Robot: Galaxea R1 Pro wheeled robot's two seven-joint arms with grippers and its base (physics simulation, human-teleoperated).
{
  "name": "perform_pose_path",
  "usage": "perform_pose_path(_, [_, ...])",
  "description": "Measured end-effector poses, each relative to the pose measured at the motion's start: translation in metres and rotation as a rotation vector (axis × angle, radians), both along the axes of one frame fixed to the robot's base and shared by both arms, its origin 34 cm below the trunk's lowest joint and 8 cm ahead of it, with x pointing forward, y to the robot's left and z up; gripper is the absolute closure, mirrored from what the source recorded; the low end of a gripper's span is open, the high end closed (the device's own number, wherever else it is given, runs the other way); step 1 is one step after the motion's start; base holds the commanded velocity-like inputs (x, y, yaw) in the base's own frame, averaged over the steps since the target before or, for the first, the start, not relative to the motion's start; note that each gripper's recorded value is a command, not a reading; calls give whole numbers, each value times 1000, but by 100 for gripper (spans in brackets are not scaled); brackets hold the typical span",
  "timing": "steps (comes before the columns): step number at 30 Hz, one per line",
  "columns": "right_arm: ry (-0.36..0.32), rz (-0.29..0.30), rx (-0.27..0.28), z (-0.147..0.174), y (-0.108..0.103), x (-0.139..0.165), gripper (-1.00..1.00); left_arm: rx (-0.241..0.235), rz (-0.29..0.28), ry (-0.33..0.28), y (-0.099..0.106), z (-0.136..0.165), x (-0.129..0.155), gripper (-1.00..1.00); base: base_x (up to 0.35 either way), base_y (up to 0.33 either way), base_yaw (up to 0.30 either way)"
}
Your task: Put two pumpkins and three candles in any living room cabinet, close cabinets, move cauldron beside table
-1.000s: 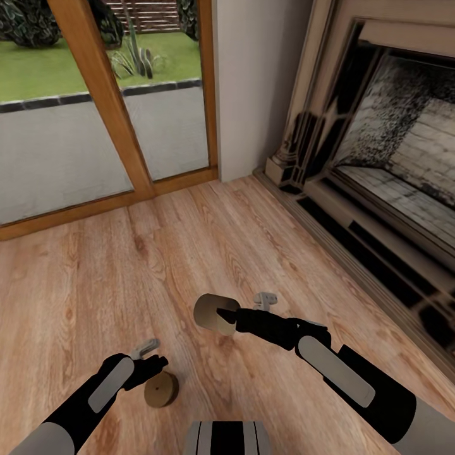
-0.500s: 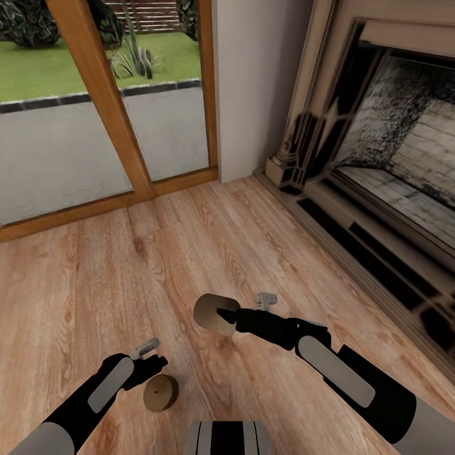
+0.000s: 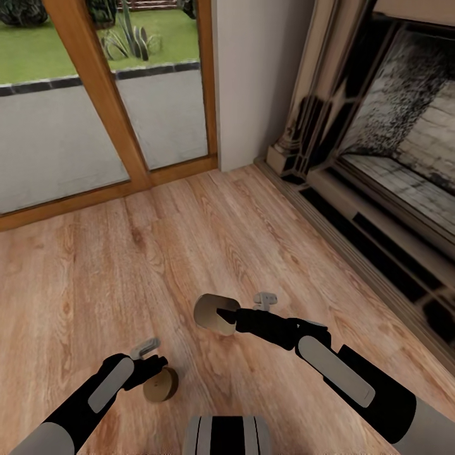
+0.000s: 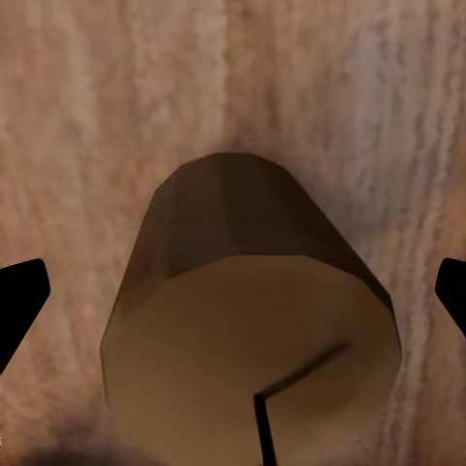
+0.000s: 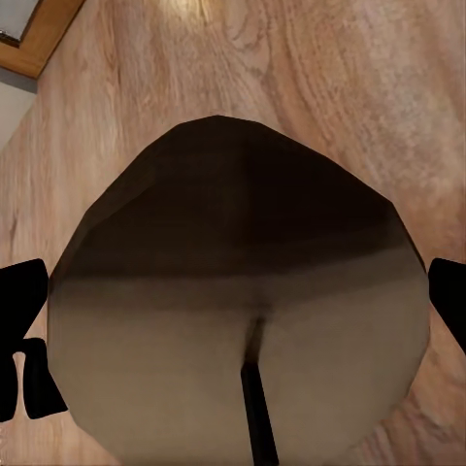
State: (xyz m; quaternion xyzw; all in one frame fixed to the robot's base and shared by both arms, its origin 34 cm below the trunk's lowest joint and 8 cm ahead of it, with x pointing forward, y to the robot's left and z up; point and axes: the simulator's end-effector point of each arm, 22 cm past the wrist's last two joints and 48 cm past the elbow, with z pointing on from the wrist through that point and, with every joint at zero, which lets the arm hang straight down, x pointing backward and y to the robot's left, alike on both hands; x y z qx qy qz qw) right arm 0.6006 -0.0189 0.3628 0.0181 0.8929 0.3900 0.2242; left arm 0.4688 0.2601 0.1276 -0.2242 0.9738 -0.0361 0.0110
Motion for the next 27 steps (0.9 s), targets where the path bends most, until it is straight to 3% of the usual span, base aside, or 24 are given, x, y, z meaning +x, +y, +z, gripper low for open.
perform_pose_path(13, [41,-1,0,-22,0,-6,100,1,-23,37,-10,-17,-15,-100,0,0,0])
perform_pose_path(27, [40,-1,1,-22,0,-5,100,-3,-29,35,-16,-17,-15,-100,0,0,0])
